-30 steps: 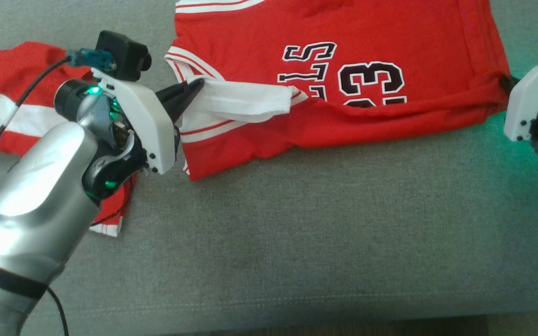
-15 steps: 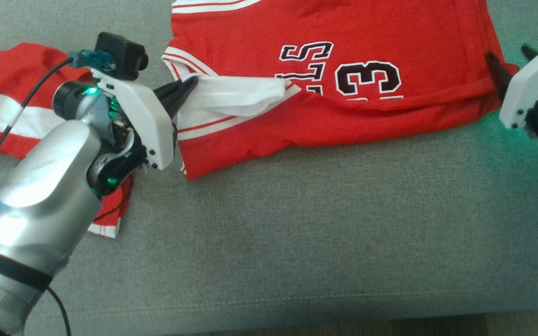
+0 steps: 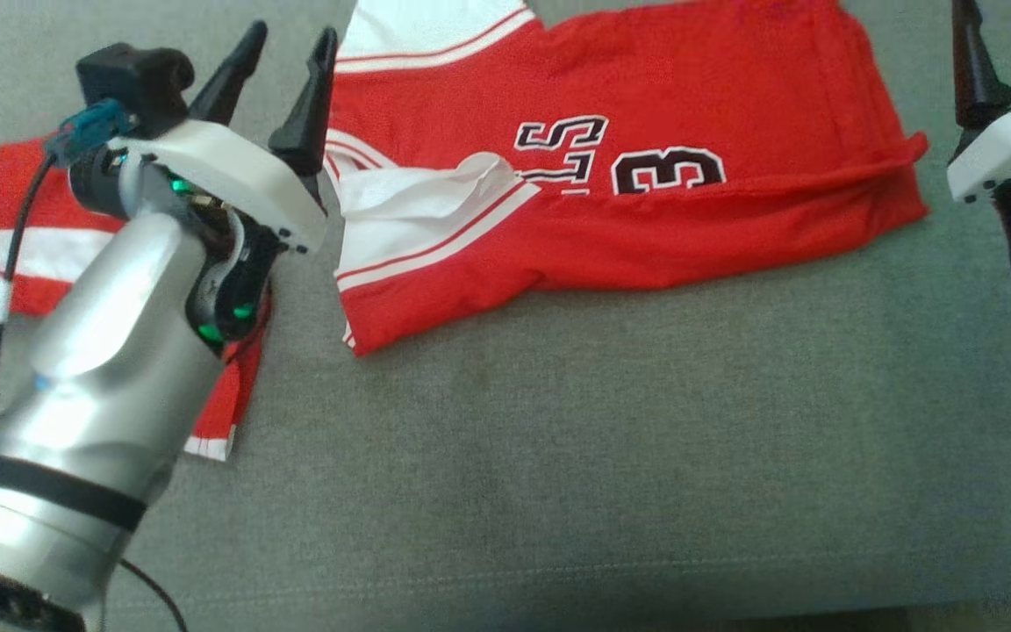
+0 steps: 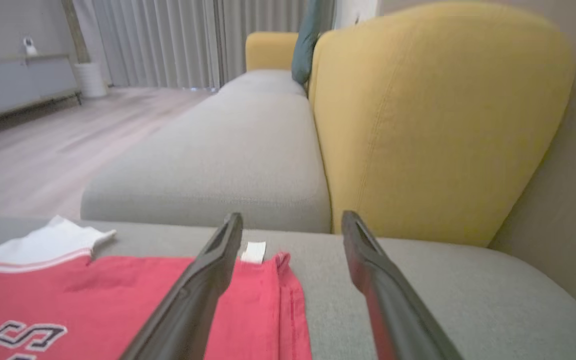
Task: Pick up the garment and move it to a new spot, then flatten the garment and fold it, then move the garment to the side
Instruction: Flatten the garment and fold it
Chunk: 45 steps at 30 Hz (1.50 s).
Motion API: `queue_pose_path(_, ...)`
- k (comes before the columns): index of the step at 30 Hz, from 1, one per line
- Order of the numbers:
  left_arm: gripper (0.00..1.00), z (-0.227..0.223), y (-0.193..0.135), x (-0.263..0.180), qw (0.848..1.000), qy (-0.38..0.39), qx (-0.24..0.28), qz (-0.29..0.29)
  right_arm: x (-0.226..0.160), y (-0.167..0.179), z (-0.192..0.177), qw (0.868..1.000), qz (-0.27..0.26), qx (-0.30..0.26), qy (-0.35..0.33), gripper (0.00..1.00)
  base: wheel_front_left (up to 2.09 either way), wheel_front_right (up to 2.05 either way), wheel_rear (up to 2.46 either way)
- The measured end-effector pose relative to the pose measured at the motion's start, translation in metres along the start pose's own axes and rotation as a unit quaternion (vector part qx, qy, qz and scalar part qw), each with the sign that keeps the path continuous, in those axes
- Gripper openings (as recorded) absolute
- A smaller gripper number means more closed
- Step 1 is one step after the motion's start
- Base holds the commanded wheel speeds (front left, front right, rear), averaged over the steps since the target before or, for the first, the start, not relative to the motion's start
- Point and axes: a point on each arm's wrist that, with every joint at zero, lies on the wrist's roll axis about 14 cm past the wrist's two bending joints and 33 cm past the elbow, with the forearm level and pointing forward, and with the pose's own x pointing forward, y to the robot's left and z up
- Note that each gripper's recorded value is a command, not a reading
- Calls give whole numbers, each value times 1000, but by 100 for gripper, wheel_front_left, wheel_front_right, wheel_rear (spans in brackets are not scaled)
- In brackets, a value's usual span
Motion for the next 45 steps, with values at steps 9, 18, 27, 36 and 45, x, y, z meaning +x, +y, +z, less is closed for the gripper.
queue_pose_path(9, 100, 71, -25, -38, 984, -155, -67, 58, -51, 3, 46, 991, -17, 50, -124, 100, 0, 0, 0)
queue_pose_path(18, 100, -3, -60, -90, 988, -93, -100, 77, -115, 34, -2, 992, -28, 63, -108, 100, 0, 0, 0)
queue_pose_path(27, 100, -33, -58, -92, 992, -51, -78, 88, -127, 32, 16, 990, -41, 60, -123, 100, 0, 0, 0)
queue_pose_path(36, 100, -110, -44, -89, 986, 96, -43, 126, -135, 25, 22, 990, -51, 46, -122, 100, 0, 0, 0)
queue_pose_path(45, 100, -148, -29, -87, 973, 177, 1, 146, -139, 17, 21, 991, -63, 38, -116, 100, 0, 0, 0)
